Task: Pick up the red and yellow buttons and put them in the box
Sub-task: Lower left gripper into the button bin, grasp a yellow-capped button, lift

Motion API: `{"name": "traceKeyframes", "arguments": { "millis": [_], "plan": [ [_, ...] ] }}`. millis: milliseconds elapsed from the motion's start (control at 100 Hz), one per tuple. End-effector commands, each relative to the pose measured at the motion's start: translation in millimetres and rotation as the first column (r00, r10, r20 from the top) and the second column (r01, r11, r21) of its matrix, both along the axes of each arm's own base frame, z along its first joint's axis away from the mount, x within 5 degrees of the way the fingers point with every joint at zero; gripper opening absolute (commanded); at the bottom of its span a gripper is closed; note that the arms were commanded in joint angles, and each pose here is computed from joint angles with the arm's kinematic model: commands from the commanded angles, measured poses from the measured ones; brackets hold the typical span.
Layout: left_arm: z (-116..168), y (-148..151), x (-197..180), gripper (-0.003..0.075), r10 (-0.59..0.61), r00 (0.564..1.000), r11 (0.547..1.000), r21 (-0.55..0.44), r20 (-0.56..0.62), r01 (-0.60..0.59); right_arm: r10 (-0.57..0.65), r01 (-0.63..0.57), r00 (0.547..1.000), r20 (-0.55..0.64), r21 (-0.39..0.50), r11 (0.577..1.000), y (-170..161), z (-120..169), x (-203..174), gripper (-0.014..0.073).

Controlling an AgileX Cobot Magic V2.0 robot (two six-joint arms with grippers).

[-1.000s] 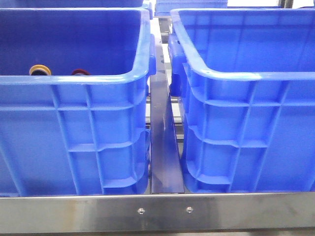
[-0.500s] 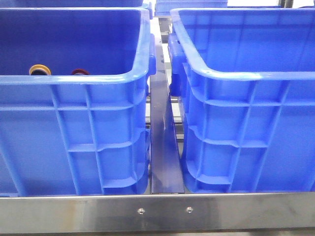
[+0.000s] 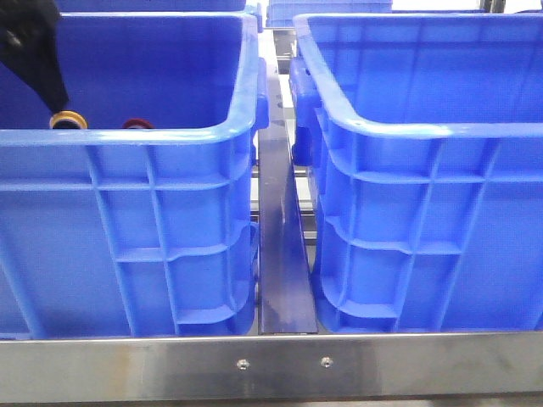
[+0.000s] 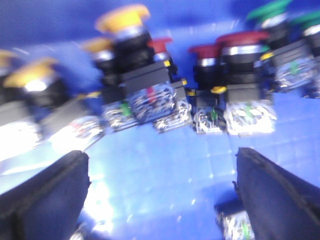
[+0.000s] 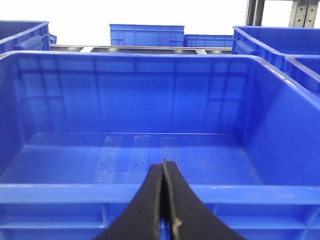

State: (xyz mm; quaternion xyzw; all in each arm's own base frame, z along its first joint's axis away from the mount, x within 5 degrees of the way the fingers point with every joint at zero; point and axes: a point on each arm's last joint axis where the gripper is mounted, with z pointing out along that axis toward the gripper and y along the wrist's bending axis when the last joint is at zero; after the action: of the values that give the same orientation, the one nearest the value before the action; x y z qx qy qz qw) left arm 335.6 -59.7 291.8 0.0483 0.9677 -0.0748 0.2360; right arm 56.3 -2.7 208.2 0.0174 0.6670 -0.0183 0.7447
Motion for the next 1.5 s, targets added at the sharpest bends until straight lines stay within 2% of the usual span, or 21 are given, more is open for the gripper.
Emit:
{"name": "traceKeyframes", "arguments": {
  "millis": [0,280,570,820,1040,1390,1440,1490],
  "plan": [
    [16.0,-7.4,9.1,0.0566,0.009,0.999,0.999,-0.053,0.052,-0.006,0.003,-0.002,0.996,0.091,-0.012,1.000,0.6,6.0,-2.7,-0.0067],
    [-3.0,-11.7,33.8,0.0566,0.023,0.999,0.998,-0.064,0.038,-0.020,0.003,-0.002,0.996,0.091,-0.012,1.000,0.6,6.0,-2.7,-0.0067],
    [-6.2,-11.4,43.5,0.0565,0.041,0.994,0.997,-0.073,0.099,-0.034,0.003,-0.002,0.996,0.091,-0.012,1.000,0.6,6.0,-2.7,-0.0067],
    [-6.7,-7.2,44.3,0.0564,0.019,0.993,1.000,-0.007,0.114,-0.018,0.003,-0.002,0.996,0.091,-0.012,1.000,0.6,6.0,-2.7,-0.0067],
    [-6.1,-7.9,45.0,0.0481,0.024,0.992,1.000,-0.018,0.123,-0.022,0.003,-0.002,0.996,0.091,-0.012,1.000,0.6,6.0,-2.7,-0.0067],
    [-20.7,-9.4,49.9,0.0478,0.026,0.997,0.999,-0.021,0.077,-0.024,0.003,-0.002,0.996,0.091,-0.012,1.000,0.6,6.0,-2.7,-0.0067],
    [-20.9,-9.5,50.7,0.0456,0.027,0.996,0.999,-0.022,0.083,-0.025,0.003,-0.002,0.996,0.091,-0.012,1.000,0.6,6.0,-2.7,-0.0067],
    [-20.5,-9.5,51.4,0.0395,0.028,0.995,0.999,-0.023,0.092,-0.026,0.003,-0.002,0.996,0.091,-0.012,1.000,0.6,6.0,-2.7,-0.0067]
  ]
}}
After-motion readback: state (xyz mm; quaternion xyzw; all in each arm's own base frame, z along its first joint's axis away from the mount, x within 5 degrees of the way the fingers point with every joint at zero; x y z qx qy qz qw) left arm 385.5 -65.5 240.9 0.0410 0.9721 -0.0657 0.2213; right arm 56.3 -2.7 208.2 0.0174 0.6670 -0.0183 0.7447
